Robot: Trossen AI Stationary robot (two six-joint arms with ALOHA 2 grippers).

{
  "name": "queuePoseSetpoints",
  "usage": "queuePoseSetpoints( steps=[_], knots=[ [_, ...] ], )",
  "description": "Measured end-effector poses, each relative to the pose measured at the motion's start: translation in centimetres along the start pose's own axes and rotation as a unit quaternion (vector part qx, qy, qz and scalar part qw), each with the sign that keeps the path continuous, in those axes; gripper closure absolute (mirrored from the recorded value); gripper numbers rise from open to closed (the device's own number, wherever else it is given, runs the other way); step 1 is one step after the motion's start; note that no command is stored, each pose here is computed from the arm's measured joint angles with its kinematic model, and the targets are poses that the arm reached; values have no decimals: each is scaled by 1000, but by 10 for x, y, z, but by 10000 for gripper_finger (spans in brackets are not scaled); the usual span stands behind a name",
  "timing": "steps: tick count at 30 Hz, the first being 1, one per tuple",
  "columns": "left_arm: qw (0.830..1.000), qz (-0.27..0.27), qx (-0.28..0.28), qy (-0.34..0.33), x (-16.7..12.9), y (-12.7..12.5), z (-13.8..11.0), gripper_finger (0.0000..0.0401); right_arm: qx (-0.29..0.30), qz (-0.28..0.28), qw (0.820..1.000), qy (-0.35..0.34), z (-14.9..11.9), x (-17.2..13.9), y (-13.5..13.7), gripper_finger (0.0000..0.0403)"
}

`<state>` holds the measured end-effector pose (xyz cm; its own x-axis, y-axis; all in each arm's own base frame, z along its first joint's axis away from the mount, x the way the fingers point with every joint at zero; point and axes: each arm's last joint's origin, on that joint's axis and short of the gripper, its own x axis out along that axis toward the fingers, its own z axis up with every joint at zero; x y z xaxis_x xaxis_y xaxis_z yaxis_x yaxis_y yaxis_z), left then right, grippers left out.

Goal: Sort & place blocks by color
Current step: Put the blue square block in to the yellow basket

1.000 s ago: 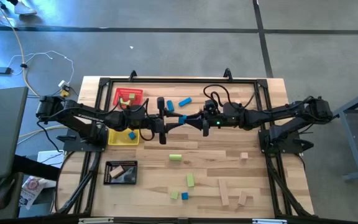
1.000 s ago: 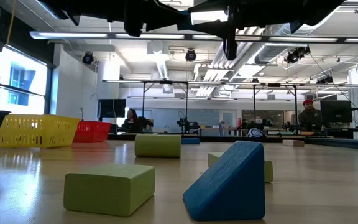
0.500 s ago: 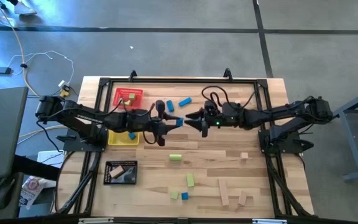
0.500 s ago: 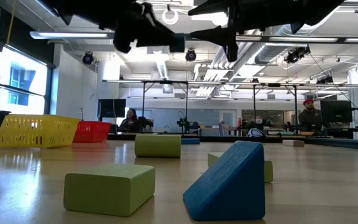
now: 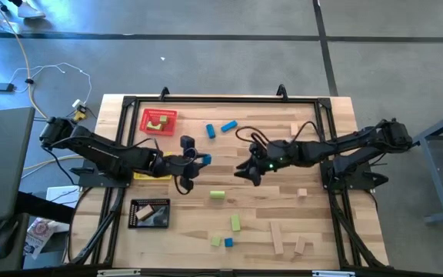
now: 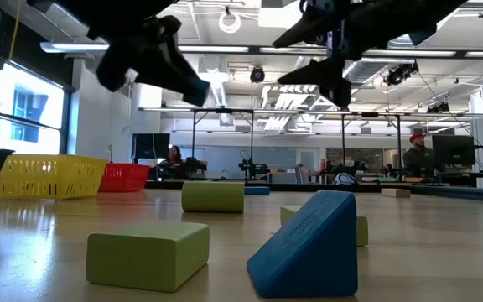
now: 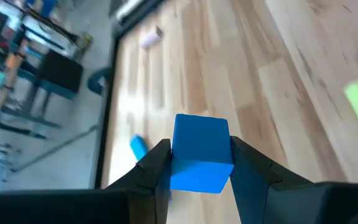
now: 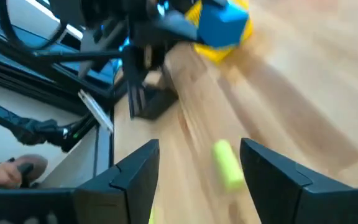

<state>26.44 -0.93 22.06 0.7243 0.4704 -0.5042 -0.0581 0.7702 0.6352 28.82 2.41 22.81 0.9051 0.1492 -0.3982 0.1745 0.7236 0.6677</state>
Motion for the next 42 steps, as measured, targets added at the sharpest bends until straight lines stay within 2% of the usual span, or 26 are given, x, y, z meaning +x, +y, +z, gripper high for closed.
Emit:
queuePoseSetpoints(
  steps=[7,13,17,23,29,37,42],
  knots=[
    [995,-21,-61,74,-21,3,-18,297,49,15,998,29,-23,1,21,194],
    [979,-26,-137,149,-42,8,-38,294,69,4,997,26,-36,0,35,194],
    [958,-40,-190,210,-54,11,-49,295,61,-15,998,31,-34,-3,50,194],
    [913,-60,-258,311,-69,14,-58,293,54,-86,993,57,-26,-14,77,194],
    [871,-66,-279,400,-80,13,-72,292,104,-185,974,78,-32,-28,83,194],
    [854,-78,-298,418,-82,11,-73,291,178,-241,947,119,-66,-21,68,194],
    [843,-82,-304,437,-76,11,-74,290,223,-273,920,171,-87,-7,64,194]
  ],
)
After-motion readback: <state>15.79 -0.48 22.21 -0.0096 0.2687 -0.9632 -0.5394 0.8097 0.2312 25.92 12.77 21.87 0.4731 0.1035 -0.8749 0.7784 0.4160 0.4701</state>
